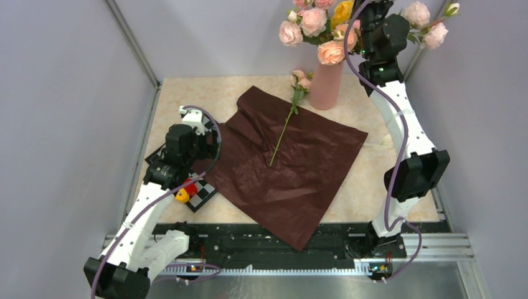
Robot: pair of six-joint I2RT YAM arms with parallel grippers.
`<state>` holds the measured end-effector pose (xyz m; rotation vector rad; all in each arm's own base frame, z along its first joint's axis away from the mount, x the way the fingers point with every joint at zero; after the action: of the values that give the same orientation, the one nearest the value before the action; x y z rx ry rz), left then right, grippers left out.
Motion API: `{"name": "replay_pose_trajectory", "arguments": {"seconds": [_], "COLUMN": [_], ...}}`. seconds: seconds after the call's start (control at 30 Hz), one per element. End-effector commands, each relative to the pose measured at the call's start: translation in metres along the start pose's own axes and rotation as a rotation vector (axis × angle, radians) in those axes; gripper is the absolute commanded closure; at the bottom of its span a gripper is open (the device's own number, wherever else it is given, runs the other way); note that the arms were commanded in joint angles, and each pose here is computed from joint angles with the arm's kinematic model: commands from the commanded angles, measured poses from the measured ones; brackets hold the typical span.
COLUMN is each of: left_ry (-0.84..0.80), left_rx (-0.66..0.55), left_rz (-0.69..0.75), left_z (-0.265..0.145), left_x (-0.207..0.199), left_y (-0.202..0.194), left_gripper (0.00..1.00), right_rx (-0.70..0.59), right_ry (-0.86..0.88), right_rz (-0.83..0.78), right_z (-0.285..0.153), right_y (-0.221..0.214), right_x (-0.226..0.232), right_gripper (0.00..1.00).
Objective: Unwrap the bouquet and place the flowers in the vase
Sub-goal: Insert the fake flower into the vase.
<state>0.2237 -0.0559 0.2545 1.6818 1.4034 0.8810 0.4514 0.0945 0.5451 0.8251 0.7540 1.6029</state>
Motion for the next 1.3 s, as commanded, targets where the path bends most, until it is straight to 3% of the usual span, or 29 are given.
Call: {"name": "replay_pose_trajectory", "arguments": {"seconds": [0.0, 0.33, 0.6, 0.9, 1.27], "left_ry": [-0.007, -0.003, -0.005, -0.012, -0.019], "left_rx": [-0.017, -0.007, -0.003, -0.003, -0.004], "left_rz": [-0.016, -0.015, -0.014, -0.014, -0.018], "left_z": [0.004, 0.005, 0.006, 0.006, 0.006], "left_x": [-0.001, -0.001, -0.001, -0.001, -0.002], "left_y": [0.003, 0.002, 0.001, 0.002, 0.002], "left_gripper": [0.01, 0.01, 0.01, 0.01, 0.01], "right_rx": [0.049, 0.173, 0.195, 0.175, 0.144], "right_ry": [0.010, 0.007, 0.004, 0.011, 0.021], "right_rz": [-0.011, -0.013, -0.014, -0.013, -0.012], "right_z": [-0.002, -0.007, -0.010, -0.019, -0.045], "right_y": [-0.026, -0.090, -0.101, -0.087, -0.063], "right_x": [-0.004, -0.007, -0.009, -0.009, -0.012], "right_gripper": [1.00, 1.00, 0.99, 0.68, 0.46]}}
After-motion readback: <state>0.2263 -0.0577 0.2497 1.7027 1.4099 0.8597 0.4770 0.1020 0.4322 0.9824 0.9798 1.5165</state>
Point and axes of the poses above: each gripper's point midway between its finger pads, its own z axis out along the fingers, its own x axis along the line the jaws close on, y = z × x, the point moved 8 cm from there along -z, back along the fingers, and after that the axes turned 5 degrees about z, right-handed, at the moved point
